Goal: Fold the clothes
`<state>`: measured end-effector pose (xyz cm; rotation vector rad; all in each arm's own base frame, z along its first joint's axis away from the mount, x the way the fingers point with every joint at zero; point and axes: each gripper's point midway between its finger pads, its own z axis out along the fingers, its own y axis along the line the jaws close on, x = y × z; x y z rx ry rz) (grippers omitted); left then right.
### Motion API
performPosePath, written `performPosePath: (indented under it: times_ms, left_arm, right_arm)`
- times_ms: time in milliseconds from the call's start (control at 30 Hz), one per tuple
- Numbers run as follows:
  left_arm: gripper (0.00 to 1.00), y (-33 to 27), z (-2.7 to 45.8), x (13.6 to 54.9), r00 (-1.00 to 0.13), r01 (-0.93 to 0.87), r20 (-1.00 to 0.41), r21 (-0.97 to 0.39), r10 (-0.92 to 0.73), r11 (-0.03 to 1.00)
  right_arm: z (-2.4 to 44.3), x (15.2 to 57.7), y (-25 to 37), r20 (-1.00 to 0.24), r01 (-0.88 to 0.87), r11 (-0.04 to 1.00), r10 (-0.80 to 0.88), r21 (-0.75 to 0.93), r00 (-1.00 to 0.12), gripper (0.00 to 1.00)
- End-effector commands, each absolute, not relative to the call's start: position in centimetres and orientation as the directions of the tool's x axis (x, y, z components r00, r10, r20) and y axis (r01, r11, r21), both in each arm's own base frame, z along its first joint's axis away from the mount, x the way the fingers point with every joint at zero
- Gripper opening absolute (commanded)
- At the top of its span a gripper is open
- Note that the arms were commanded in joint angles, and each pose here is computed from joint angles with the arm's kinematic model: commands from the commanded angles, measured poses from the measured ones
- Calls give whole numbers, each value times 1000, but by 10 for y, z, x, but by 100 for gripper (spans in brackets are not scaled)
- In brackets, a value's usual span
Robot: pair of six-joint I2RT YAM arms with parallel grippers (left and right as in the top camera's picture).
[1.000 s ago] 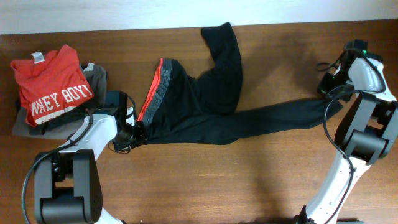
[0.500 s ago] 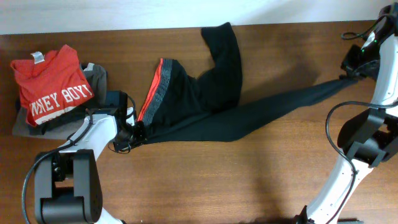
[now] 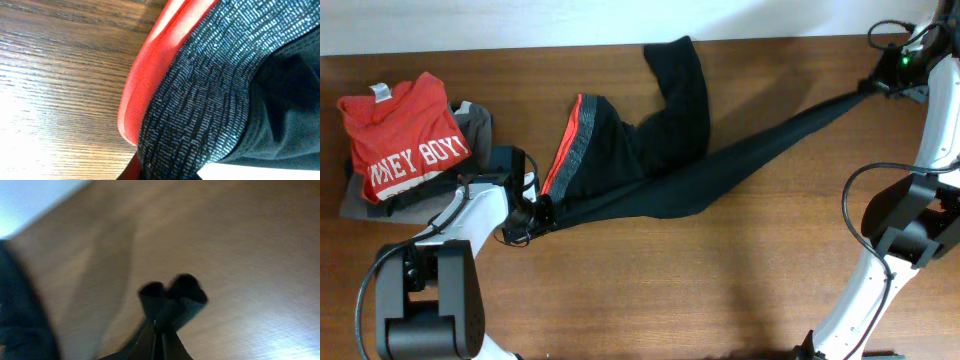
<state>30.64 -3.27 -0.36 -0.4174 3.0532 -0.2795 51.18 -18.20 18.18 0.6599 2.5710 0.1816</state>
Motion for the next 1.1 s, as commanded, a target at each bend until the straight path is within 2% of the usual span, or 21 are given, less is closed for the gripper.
performPosePath:
  times_ms: [0, 100, 167, 233, 367, 433, 567, 633, 767, 867, 967, 1067]
  left_arm:
    - [11, -24, -23, 289, -956, -294, 40, -128, -292, 947]
    - [11, -24, -23, 289, -956, -295, 43, -127, -292, 947]
    - [11, -24, -23, 289, -956, -295, 43, -126, -292, 947]
    - [11, -24, -23, 289, -955, -295, 42, -126, -292, 947]
    - [11, -24, -23, 290, -956, -294, 37, -128, -292, 947]
    - [11, -24, -23, 291, -956, -294, 32, -130, -292, 947]
    - [11, -24, -23, 292, -956, -293, 31, -130, -292, 947]
    - [11, -24, -23, 292, -956, -293, 31, -130, -292, 947]
    - [11, -24, -23, 292, -956, -294, 31, -130, -292, 947]
    - [11, -24, -23, 291, -956, -294, 34, -130, -292, 947]
    - [11, -24, -23, 289, -955, -295, 43, -127, -292, 947]
    - [11, -24, -23, 286, -955, -297, 55, -123, -292, 947]
  right_arm:
    - [231, 525, -162, -503, 308, 888, 450, 342, -738, 6]
    - [238, 518, -159, -502, 290, 900, 424, 325, -754, 9]
    - [230, 502, -166, -454, 347, 898, 436, 269, -777, 9]
    - [215, 471, -188, -379, 451, 886, 455, 107, -805, 10]
    - [207, 426, -233, -316, 550, 810, 478, -201, -819, 10]
    - [208, 418, -241, -307, 557, 790, 480, -256, -822, 10]
    - [206, 421, -238, -304, 558, 804, 490, -204, -817, 9]
    - [205, 434, -228, -323, 547, 828, 488, -122, -811, 9]
    - [219, 487, -201, -452, 460, 882, 452, 100, -769, 9]
    - [242, 517, -176, -534, 315, 913, 407, 259, -741, 9]
    - [257, 518, -171, -568, 233, 928, 362, 289, -739, 8]
    - [247, 495, -178, -525, 191, 952, 292, 240, -799, 9]
